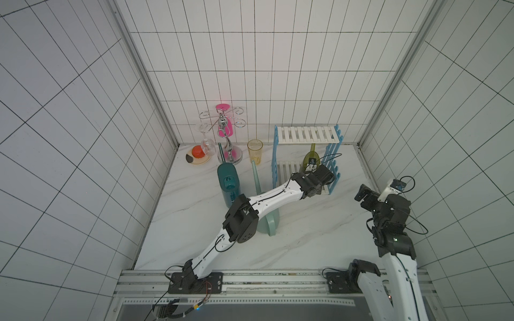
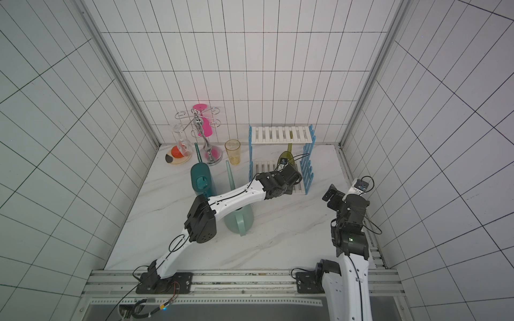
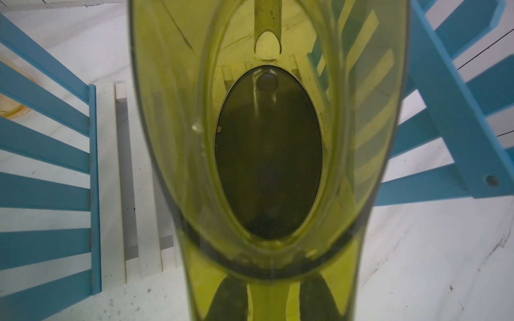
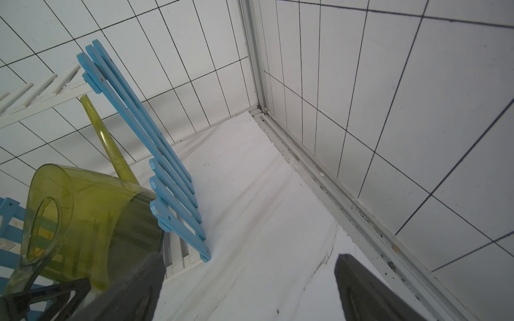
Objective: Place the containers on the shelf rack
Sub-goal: 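Place the container on the shelf.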
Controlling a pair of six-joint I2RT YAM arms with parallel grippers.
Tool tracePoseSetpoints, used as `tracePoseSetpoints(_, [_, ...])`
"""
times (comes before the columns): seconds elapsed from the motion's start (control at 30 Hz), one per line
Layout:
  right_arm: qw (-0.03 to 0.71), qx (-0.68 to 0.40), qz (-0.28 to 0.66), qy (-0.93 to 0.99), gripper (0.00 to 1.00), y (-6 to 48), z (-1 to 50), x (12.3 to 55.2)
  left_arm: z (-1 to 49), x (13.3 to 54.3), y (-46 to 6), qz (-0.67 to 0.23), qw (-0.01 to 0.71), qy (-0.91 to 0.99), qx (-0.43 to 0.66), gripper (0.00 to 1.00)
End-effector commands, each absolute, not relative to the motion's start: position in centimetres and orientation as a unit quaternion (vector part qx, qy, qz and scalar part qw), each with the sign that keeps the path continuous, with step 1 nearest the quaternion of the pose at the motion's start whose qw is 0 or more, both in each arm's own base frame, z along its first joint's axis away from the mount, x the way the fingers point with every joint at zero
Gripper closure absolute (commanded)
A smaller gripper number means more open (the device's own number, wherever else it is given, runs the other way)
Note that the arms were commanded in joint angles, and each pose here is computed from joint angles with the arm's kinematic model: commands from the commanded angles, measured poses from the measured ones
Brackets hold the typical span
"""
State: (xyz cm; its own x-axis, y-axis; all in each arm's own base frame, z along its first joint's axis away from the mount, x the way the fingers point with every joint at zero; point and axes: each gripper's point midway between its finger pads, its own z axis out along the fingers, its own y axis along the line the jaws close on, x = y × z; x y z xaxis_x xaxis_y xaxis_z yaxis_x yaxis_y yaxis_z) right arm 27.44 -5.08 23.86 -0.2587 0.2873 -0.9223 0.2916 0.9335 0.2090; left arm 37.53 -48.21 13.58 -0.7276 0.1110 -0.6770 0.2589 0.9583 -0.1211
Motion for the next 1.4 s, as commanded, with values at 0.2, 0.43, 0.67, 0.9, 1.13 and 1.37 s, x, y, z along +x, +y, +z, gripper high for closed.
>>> tracePoseSetpoints(0.2, [0.598,0.181,-0.013,0.78,0.01,-5.6,25.9,27.3,14.6,39.0,-49.2,-0.119,0.385,0.911,0.086,0.99])
tracePoseSetpoints(0.43, [0.597,0.182,-0.013,0.781,0.01,-5.5,25.6,27.2,14.3,39.4,-49.2,-0.125,0.384,0.911,0.077,0.85])
tracePoseSetpoints(0.67, [0.597,0.185,-0.015,0.781,0.01,-5.6,25.4,27.1,14.8,39.4,-49.3,-0.133,0.385,0.91,0.074,0.67])
tracePoseSetpoints(0.9, [0.599,0.185,-0.013,0.779,0.01,-5.6,25.6,27.1,15.8,39.1,-49.8,-0.148,0.386,0.907,0.08,0.56])
tracePoseSetpoints(1.13, [0.602,0.186,-0.01,0.777,0.01,-5.5,25.8,26.7,16.8,38.2,-50.3,-0.159,0.387,0.904,0.085,0.55])
tracePoseSetpoints(1.37, [0.603,0.188,-0.005,0.775,0.01,-5.4,26.0,26.4,18.0,36.8,-51.3,-0.173,0.391,0.899,0.096,0.54])
